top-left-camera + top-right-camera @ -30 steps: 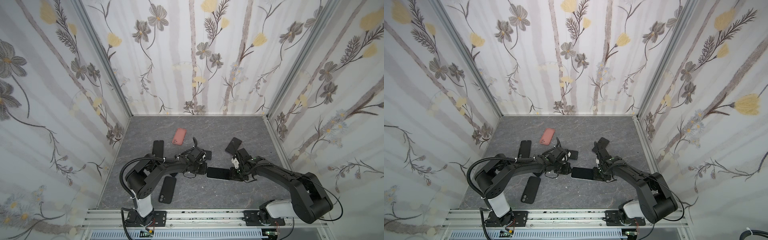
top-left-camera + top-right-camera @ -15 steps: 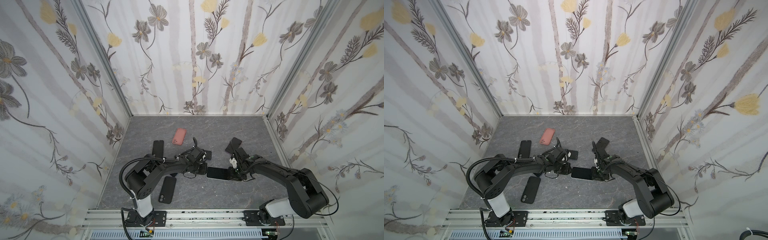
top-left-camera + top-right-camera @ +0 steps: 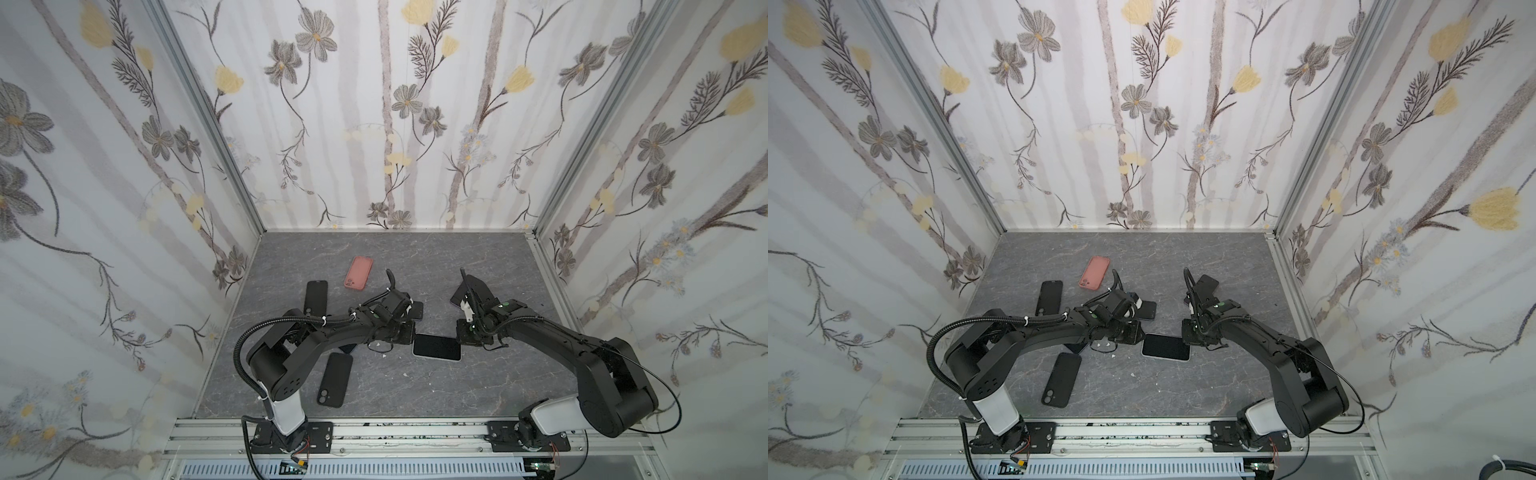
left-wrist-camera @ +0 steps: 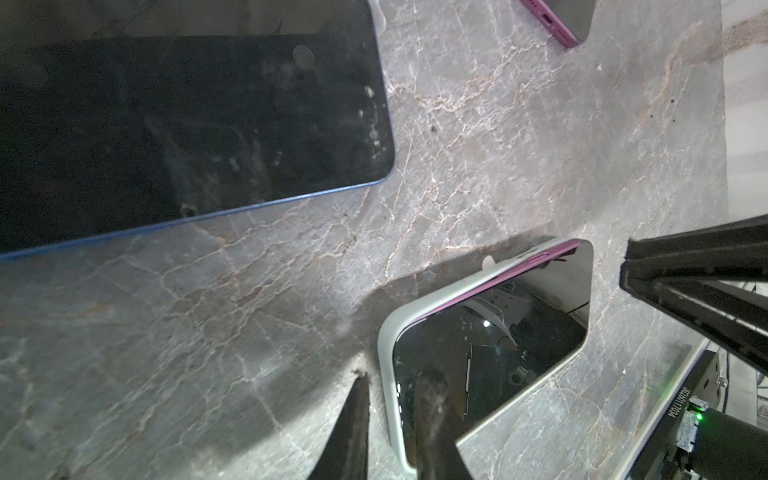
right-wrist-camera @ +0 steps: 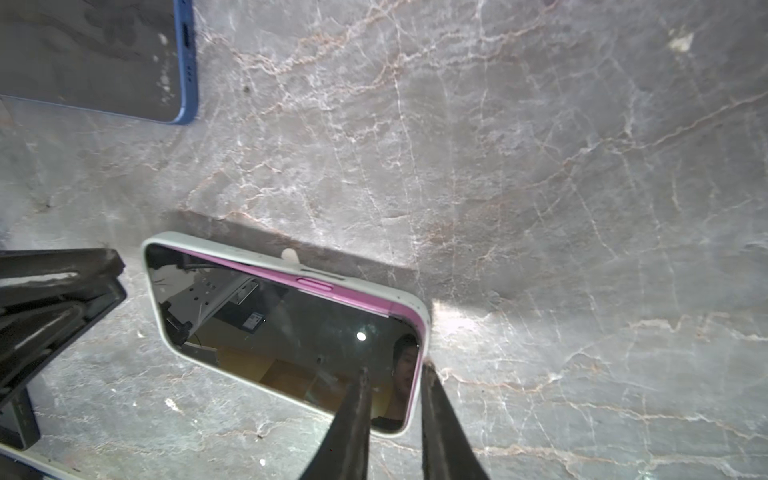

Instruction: Put the phone into the phone case

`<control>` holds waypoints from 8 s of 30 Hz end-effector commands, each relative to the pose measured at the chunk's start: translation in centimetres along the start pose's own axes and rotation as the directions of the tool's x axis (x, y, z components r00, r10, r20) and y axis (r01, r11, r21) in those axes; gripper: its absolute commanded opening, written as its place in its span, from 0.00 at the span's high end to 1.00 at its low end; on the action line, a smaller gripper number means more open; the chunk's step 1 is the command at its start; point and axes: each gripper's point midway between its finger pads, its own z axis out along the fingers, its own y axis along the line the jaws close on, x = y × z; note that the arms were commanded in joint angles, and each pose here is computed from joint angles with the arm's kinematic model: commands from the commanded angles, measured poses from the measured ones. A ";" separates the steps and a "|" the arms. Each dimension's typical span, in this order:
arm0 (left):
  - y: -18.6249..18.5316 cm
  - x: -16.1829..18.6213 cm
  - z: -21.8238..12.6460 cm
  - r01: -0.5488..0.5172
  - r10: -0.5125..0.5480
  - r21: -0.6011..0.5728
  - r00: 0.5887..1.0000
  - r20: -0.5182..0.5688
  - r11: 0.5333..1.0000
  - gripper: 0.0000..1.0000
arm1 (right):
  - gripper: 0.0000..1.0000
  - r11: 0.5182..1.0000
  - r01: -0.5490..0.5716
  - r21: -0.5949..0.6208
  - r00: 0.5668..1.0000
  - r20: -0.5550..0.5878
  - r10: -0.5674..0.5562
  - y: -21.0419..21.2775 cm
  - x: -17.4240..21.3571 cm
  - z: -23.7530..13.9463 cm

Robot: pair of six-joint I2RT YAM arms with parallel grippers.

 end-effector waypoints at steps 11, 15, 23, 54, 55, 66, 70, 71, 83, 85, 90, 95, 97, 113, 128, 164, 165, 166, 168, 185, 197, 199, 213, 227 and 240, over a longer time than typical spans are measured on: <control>0.1 0.2 0.6 -0.006 0.006 0.000 1.000 -0.016 1.000 0.80 | 0.86 0.999 0.011 0.045 0.998 -0.054 -0.008 -1.3 0.9 2.1; 0.1 0.4 0.9 -0.001 0.002 0.005 1.000 -0.026 1.000 0.80 | 0.88 0.999 0.008 0.043 0.998 -0.069 -0.005 -1.4 1.3 2.5; 0.4 0.8 1.2 0.004 -0.004 0.004 0.999 -0.038 1.000 0.81 | 0.91 0.999 0.003 0.051 0.993 -0.114 0.003 -1.8 2.5 3.4; -1.9 -3.7 -2.2 -0.101 0.097 0.028 0.989 0.113 0.995 0.81 | 0.80 0.992 0.124 0.016 0.991 0.050 -0.124 1.8 -3.0 -1.6; -2.1 -4.2 -2.8 -0.110 0.105 0.031 0.985 0.135 0.993 0.81 | 0.78 0.990 0.138 0.012 0.988 0.072 -0.138 2.1 -3.6 -2.3; -3.8 -10.0 -11.6 -0.310 0.288 -0.021 0.854 0.433 0.951 0.81 | 0.66 0.905 0.426 0.015 0.875 0.248 -0.416 4.8 -6.8 -6.7; -4.0 -11.2 -14.5 -0.411 0.394 -0.085 0.766 0.508 0.908 0.81 | 0.64 0.831 0.557 0.008 0.798 0.274 -0.537 5.8 -6.7 -7.5; -4.2 -11.3 -15.2 -0.441 0.424 -0.100 0.738 0.525 0.892 0.80 | 0.63 0.808 0.589 0.008 0.773 0.284 -0.567 6.0 -6.6 -7.7; -4.2 -9.3 -19.7 -0.635 0.621 -0.268 0.432 0.654 0.725 0.71 | 0.26 0.556 0.829 0.060 0.513 0.314 -0.799 6.3 -4.3 -8.0; -3.8 -8.8 -19.5 -0.647 0.641 -0.288 0.413 0.647 0.706 0.69 | 0.19 0.526 0.848 0.066 0.489 0.283 -0.825 5.8 -3.7 -7.3; -3.3 -8.2 -19.8 -0.659 0.670 -0.329 0.363 0.648 0.676 0.60 | 0.00 0.486 0.870 0.089 0.458 0.224 -0.860 5.0 -3.5 -5.9; -3.3 -7.6 -19.8 -0.687 0.693 -0.342 0.326 0.643 0.641 0.45 | 0.00 0.430 0.898 0.087 0.413 0.168 -0.895 4.9 -3.3 -4.6; -3.5 -7.2 -19.9 -0.706 0.706 -0.345 0.308 0.637 0.619 0.40 | 0.00 0.408 0.909 0.087 0.395 0.134 -0.909 4.6 -3.1 -3.9; -3.8 -4.3 -19.7 -0.811 0.808 -0.394 0.154 0.569 0.433 0.12 | 0.00 0.314 0.949 0.040 0.312 0.040 -0.949 4.9 -1.9 -0.8; -4.2 -2.5 -19.1 -0.864 0.823 -0.341 0.136 0.552 0.371 0.05 | 0.00 0.292 0.956 -0.038 0.294 0.052 -0.954 6.4 -0.5 0.9; -3.5 -2.2 -18.9 -0.864 0.846 -0.363 0.124 0.518 0.348 0.04 | 0.20 0.432 0.902 -0.022 0.428 -0.106 -0.898 5.1 0.9 4.7; -3.6 -2.2 -19.0 -0.864 0.846 -0.364 0.120 0.520 0.347 0.04 | 0.20 0.458 0.889 0.007 0.457 -0.103 -0.884 4.9 0.5 4.6; -3.7 -2.3 -19.1 -0.863 0.845 -0.368 0.116 0.522 0.346 0.04 | 0.21 0.491 0.871 0.027 0.491 -0.101 -0.865 4.7 0.2 4.5; -3.7 -2.2 -19.2 -0.863 0.843 -0.369 0.113 0.526 0.346 0.04 | 0.23 0.565 0.823 0.065 0.569 -0.097 -0.817 4.4 -0.4 4.2; -4.0 -2.2 -19.8 -0.858 0.833 -0.380 0.095 0.545 0.346 0.04 | 0.24 0.927 0.293 0.235 0.955 -0.117 -0.272 0.4 -0.8 3.8; -3.9 -2.2 -19.7 -0.855 0.835 -0.386 0.093 0.542 0.345 0.04 | 0.25 0.966 -0.094 0.241 0.995 0.062 0.081 -4.6 -1.4 0.8; -4.0 -2.2 -19.8 -0.855 0.835 -0.386 0.092 0.543 0.346 0.04 | 0.25 0.955 -0.161 0.249 0.984 0.109 0.138 -5.9 -1.8 0.2; -3.8 -2.2 -19.9 -0.850 0.837 -0.396 0.091 0.540 0.348 0.04 | 0.21 0.864 -0.388 0.320 0.917 0.225 0.329 -15.1 -4.9 -1.6; -3.3 -2.3 -19.5 -0.844 0.846 -0.401 0.108 0.523 0.356 0.04 | 0.13 0.867 -0.395 0.304 0.912 0.241 0.331 -18.1 -8.8 -1.8; -2.8 -4.6 -20.7 -0.774 0.814 -0.440 0.162 0.558 0.455 0.04 | 0.07 0.877 -0.371 0.306 0.898 0.360 0.254 -15.1 -12.7 -5.7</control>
